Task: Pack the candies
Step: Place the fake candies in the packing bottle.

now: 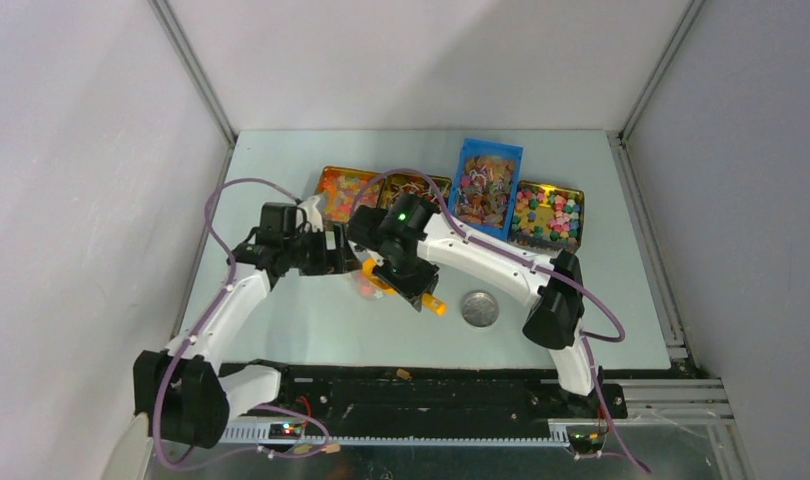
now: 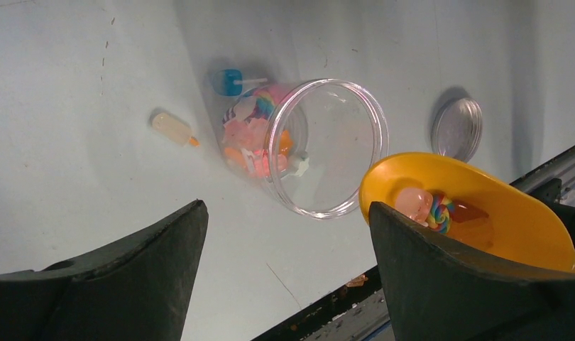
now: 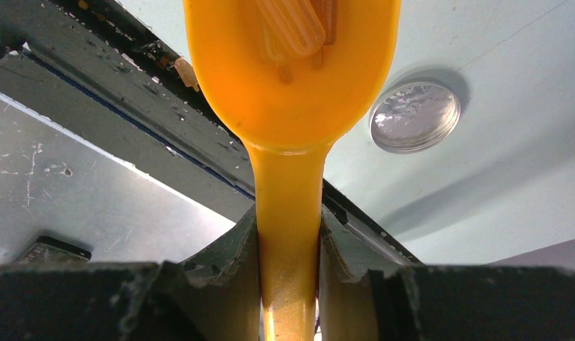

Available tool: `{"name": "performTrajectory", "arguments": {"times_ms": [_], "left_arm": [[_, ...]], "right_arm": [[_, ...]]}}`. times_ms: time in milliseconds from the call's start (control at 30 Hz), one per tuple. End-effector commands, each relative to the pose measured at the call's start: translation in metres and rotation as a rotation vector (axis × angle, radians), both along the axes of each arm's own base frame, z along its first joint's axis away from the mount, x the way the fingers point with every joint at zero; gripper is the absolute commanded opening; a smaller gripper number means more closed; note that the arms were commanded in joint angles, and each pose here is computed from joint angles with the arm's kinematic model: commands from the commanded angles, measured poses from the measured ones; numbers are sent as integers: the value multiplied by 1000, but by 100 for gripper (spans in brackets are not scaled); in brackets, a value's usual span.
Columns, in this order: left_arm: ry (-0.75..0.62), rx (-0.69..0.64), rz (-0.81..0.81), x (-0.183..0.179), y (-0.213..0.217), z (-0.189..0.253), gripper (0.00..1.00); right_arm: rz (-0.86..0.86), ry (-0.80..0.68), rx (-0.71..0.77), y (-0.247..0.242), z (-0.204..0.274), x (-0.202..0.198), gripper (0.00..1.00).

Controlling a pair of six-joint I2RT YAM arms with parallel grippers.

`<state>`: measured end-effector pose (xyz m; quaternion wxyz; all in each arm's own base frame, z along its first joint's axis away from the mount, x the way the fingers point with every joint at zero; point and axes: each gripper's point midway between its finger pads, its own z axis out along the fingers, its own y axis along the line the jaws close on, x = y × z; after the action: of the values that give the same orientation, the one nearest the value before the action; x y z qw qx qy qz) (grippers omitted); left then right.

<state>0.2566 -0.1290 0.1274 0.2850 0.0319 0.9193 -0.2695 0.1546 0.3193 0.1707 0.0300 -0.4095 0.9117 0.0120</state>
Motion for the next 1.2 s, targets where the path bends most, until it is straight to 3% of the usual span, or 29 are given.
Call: {"name": "performTrajectory", "arguments": {"times_ms": [0, 733, 1167], "left_arm": [[-38, -37, -6, 12, -8, 13, 91], [0, 55, 32, 24, 2, -10, 90], [-53, 97, 46, 29, 8, 8, 90]], "right_arm": [[5, 5, 60, 11, 11, -2, 0], [-45, -23, 103, 18, 14, 18, 0], [-49, 3, 90, 17, 9, 19, 0]]}}
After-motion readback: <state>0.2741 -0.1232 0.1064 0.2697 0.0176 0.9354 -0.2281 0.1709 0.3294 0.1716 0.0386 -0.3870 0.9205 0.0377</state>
